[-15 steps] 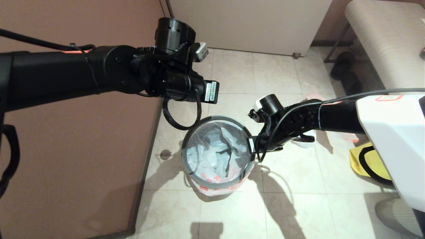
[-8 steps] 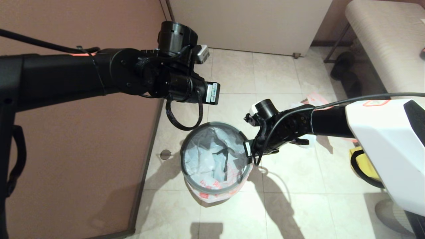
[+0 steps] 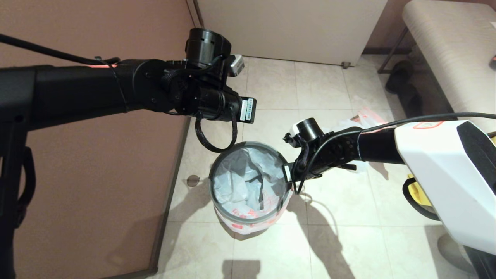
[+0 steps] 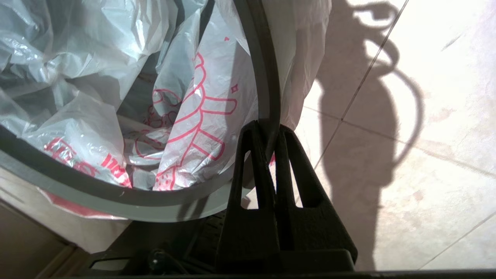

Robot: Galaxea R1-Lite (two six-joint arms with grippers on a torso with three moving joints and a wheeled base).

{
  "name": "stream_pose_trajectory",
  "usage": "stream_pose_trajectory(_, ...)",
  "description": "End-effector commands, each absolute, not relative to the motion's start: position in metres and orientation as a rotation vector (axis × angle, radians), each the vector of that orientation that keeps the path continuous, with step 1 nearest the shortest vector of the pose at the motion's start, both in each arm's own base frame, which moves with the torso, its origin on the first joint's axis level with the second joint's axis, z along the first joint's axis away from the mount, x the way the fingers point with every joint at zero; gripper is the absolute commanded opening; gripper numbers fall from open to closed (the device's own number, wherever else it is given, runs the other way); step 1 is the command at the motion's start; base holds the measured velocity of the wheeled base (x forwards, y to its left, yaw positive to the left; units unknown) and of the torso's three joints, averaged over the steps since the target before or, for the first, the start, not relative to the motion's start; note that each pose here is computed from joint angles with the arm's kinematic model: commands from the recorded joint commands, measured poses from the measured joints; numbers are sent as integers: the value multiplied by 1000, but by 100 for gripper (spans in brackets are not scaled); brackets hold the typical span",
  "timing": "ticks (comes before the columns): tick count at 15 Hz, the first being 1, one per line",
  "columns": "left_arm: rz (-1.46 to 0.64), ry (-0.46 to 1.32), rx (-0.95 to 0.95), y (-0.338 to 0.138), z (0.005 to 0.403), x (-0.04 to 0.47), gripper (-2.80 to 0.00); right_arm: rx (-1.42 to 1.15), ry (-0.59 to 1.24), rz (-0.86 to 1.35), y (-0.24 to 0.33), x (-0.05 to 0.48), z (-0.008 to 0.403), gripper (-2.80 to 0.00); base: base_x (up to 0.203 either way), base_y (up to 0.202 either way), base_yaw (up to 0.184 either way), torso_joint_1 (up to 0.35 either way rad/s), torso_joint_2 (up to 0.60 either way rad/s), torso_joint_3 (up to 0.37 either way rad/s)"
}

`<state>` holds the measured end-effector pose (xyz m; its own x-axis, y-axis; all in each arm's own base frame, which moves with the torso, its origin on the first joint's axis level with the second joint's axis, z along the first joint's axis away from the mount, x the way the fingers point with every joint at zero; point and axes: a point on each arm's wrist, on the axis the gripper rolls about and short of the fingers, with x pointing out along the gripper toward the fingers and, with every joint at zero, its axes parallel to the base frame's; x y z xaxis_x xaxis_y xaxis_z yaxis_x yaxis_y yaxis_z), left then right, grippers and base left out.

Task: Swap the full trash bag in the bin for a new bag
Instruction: Place the trash can ring on the trash can

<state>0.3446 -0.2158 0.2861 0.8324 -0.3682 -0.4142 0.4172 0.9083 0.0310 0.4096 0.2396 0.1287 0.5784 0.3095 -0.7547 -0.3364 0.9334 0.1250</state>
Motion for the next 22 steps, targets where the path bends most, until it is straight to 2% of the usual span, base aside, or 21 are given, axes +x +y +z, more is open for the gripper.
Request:
stream_pose_trajectory(1,-409,421,124,-215,283,348,-280,-59,902,375,241,412,115,-280,0,0,0,0,0,0)
stream_pose_trajectory(7,-390,414,143,-214,269,365,-280,-105,871,389,251,410,112,-280,0,0,0,0,0,0)
stream_pose_trajectory(11,-327,464,291,-199,248,384,-280,-111,846,383,253,404,125,-280,0,0,0,0,0,0)
stream_pose_trajectory(20,-208,631,562,-198,198,401,-280,-105,838,370,253,415,107,-280,0,0,0,0,0,0)
stream_pose_trajectory(22,-223,723,620,-194,194,393,-280,-102,830,370,254,419,100,-280,0,0,0,0,0,0)
